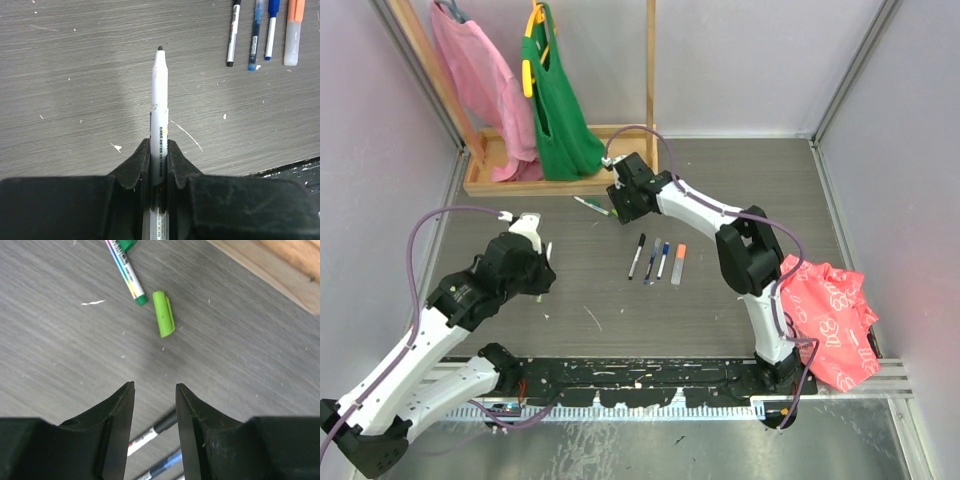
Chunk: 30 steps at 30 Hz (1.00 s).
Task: Insert the pens into the pen caps
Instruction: Pick up the pen cap from the center of the board.
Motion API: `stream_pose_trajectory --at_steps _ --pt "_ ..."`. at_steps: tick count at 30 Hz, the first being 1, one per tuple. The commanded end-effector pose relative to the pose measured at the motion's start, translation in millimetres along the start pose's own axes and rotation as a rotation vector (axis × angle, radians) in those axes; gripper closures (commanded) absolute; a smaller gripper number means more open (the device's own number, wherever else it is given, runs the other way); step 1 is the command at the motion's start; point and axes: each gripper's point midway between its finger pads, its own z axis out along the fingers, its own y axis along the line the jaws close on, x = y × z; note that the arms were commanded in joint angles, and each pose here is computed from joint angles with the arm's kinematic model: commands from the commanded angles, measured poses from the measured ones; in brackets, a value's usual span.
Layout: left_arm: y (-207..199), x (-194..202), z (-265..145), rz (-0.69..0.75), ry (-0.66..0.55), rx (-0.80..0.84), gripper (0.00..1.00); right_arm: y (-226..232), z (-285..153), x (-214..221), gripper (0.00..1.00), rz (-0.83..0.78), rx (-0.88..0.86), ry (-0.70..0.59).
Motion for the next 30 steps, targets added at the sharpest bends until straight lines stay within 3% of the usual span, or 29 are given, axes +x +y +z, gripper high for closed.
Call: stream_pose_trajectory --at_steps 1,10,17,30 --pt "-11.0 -22.2 -12.5 0.08 -0.074 0.075 1.0 -2.3 8.5 -28.7 0.56 -0.057 -0.058 -0.044" --pt "-2.5 -24.7 -17.8 0.102 -0.144 0.065 1.0 0.9 41.5 -32.7 0.55 -0.091 -0.086 -0.028" --pt "-2.4 -22.6 -15.5 0.108 -0.133 0.063 1.0 0.0 57.0 -29.2 0.55 -0.095 -0.082 -0.005" --pt "0.0 -23.4 -16.0 0.107 -0.141 0.052 1.0 -3.2 72.2 -19.6 0.64 -0.117 -0.07 0.038"
